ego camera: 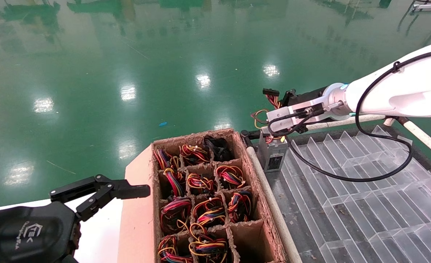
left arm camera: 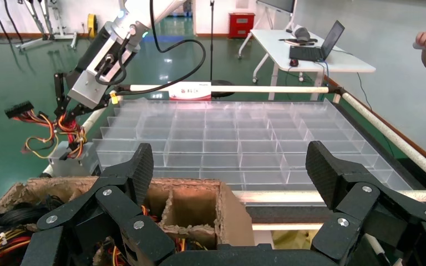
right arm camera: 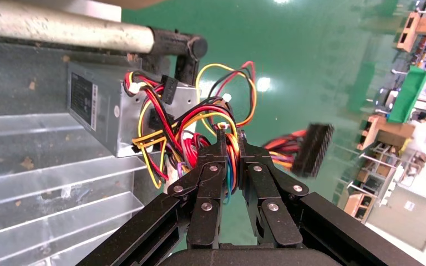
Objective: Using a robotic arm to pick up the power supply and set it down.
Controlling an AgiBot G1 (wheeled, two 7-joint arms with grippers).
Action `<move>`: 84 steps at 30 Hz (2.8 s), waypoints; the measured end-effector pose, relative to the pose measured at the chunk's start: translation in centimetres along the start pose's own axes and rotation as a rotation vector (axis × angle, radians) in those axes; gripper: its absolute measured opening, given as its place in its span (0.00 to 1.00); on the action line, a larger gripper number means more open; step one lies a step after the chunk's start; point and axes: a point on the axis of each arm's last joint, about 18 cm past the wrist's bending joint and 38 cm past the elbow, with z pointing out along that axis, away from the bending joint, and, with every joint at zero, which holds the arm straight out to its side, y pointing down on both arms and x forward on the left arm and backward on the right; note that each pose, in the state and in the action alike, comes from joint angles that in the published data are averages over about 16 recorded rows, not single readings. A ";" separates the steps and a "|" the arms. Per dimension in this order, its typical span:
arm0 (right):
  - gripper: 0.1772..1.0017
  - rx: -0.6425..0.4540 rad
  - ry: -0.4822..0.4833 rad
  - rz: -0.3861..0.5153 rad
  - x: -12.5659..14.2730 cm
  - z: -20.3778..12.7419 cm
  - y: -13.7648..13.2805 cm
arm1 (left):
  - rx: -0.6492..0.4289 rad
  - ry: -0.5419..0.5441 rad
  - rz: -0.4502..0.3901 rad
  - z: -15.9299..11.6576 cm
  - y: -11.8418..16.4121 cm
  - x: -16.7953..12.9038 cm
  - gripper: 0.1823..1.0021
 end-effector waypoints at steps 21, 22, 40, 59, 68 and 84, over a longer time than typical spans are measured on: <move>0.14 0.003 0.000 0.019 0.6 -0.5 0.1 | 0.000 -0.001 0.000 0.0 0.0 0.0 1.00; 0.16 0.004 -0.001 0.020 0.7 -0.6 0.1 | 0.000 -0.001 0.000 0.0 0.0 0.0 1.00; 0.60 -0.007 0.025 0.022 3.6 -2.4 -0.1 | 0.000 -0.001 0.000 0.0 0.0 0.0 1.00; 0.96 0.146 0.088 0.272 2.8 -2.7 -0.9 | 0.000 -0.001 -0.001 0.0 0.0 0.0 1.00; 1.00 0.350 0.075 0.482 -1.3 -2.4 -2.7 | 0.000 -0.001 -0.001 0.0 0.0 0.0 1.00; 1.00 0.687 0.032 0.793 -7.7 -6.0 -4.8 | 0.000 -0.001 -0.001 0.0 0.0 0.0 1.00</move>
